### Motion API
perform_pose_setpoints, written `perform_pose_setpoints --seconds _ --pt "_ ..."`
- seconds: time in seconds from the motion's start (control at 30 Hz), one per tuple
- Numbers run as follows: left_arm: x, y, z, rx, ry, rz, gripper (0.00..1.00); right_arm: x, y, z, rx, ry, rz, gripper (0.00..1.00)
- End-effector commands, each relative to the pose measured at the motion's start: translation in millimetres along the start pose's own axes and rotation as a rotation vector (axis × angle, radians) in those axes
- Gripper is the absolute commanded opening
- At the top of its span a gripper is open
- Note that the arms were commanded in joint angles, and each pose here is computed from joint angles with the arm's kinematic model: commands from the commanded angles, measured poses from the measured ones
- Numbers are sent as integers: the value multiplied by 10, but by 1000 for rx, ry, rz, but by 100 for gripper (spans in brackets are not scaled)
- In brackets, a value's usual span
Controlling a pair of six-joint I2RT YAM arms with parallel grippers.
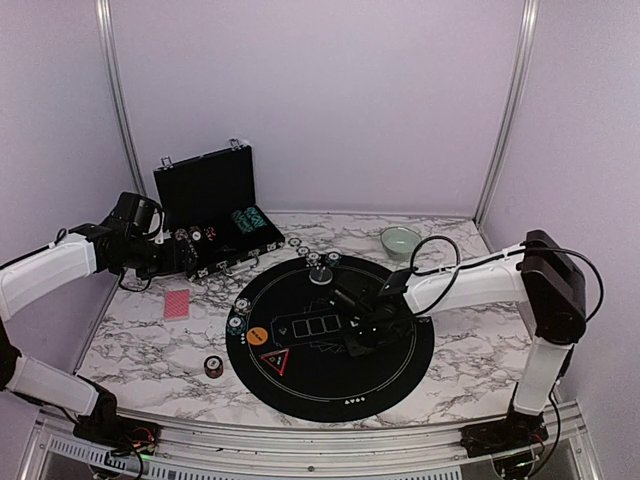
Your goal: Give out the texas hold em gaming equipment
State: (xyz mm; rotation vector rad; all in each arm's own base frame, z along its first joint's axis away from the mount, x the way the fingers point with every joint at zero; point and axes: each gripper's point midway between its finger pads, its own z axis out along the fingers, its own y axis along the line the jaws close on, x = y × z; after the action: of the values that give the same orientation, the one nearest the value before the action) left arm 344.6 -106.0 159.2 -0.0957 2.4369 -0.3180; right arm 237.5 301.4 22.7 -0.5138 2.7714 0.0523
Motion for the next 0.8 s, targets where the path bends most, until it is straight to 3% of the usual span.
perform_pose_setpoints --seconds 0.0,0.77 --pt "-2 9 44 8 -2 -6 82 244 -550 122 125 64 46 32" --pt "20 30 84 -2 9 -4 82 495 -1701 126 229 80 271 32"
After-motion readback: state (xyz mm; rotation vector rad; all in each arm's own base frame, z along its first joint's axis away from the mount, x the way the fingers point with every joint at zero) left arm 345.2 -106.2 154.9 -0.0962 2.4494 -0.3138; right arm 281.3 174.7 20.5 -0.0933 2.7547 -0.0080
